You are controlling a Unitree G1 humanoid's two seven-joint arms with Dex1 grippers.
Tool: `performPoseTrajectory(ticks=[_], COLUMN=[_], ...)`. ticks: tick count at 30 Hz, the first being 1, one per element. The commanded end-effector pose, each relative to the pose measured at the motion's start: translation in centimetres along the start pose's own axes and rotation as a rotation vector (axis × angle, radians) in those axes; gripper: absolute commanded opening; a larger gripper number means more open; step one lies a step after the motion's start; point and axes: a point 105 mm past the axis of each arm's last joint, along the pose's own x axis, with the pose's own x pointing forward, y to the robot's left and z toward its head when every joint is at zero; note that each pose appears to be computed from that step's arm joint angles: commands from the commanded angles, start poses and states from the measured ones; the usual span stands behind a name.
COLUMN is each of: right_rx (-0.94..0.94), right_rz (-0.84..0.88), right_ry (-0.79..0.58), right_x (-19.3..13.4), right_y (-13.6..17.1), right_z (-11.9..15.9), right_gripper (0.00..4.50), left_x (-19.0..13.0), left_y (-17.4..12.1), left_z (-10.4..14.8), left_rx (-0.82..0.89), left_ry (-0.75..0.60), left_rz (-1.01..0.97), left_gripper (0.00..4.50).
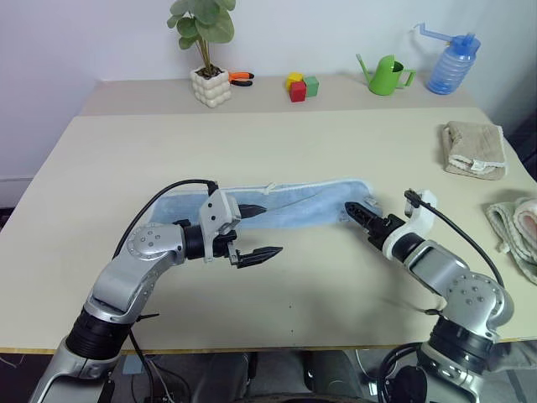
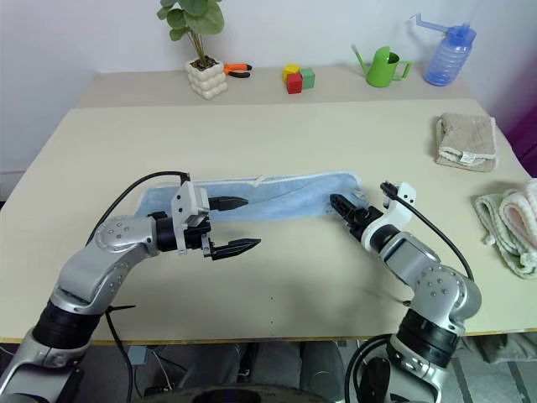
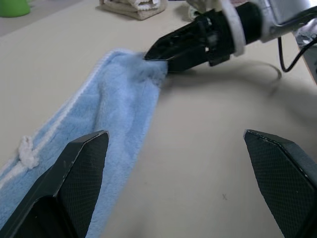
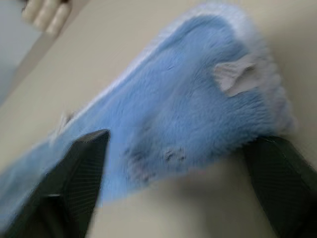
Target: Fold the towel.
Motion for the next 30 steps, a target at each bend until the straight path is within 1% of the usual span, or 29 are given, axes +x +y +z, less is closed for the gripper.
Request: performPoseTrajectory(ticks=[1,5,8,11,14,18,19,21,22,23,24,25,28,30], right_rx=[0.063,0.113,0.113,0.056,-0.135,-0.307,-0.36,-0.517,-0.587,-0.68,-0.781,-0.847,-1.063,-1.128], right_rz=[-0.066,-0.088,-0.103,-0.094,-0.076,-0.051,-0.024,0.075,0.124,0.195,0.279,0.338,0.48,0.541], right_ry=[-0.032,-0.101,-0.158,-0.196,-0.229,-0.271,-0.279,-0.268,-0.251,-0.218,-0.17,-0.134,0.019,0.083], right_x=[0.6,1.0,0.6,-0.3,-2.4,-4.2,-4.4,-4.6,-4.6,-4.5,-4.4,-4.4,-3.7,-3.3], right_y=[-1.1,-1.2,-1.4,-1.2,-0.8,-0.2,0.4,3.1,4.3,6.0,7.6,8.5,10.1,10.3], right_z=[0.3,1.5,2.9,4.1,6.0,8.7,9.3,9.7,9.5,8.6,7.2,6.1,1.5,-0.5], right_gripper=[2.12,0.06,0.02,0.02,0.02,0.02,0.02,0.02,0.02,0.02,0.02,0.02,0.02,0.02], left_x=[-0.3,-0.3,-0.4,-0.3,-0.2,0.0,0.1,0.2,0.3,0.3,0.4,0.4,0.5,0.6], left_y=[-0.2,-0.5,-0.6,-0.6,-0.4,-0.2,-0.1,-0.1,0.0,0.0,0.1,0.1,0.2,0.1], left_z=[0.8,0.5,0.2,0.1,0.0,-0.1,-0.1,-0.1,-0.1,0.0,0.0,0.0,0.1,0.1], left_rx=[0.033,0.027,0.02,0.018,0.017,0.02,0.021,0.025,0.026,0.028,0.031,0.033,0.035,0.036], left_ry=[-0.02,-0.018,-0.016,-0.015,-0.017,-0.018,-0.019,-0.022,-0.023,-0.024,-0.025,-0.026,-0.029,-0.031], left_rz=[0.016,0.025,0.032,0.033,0.038,0.036,0.033,0.026,0.024,0.021,0.019,0.017,0.018,0.018], left_gripper=[4.5,4.5,4.5,4.5,4.5,4.5,4.5,4.5,4.5,4.5,4.5,4.5,4.5,4.5])
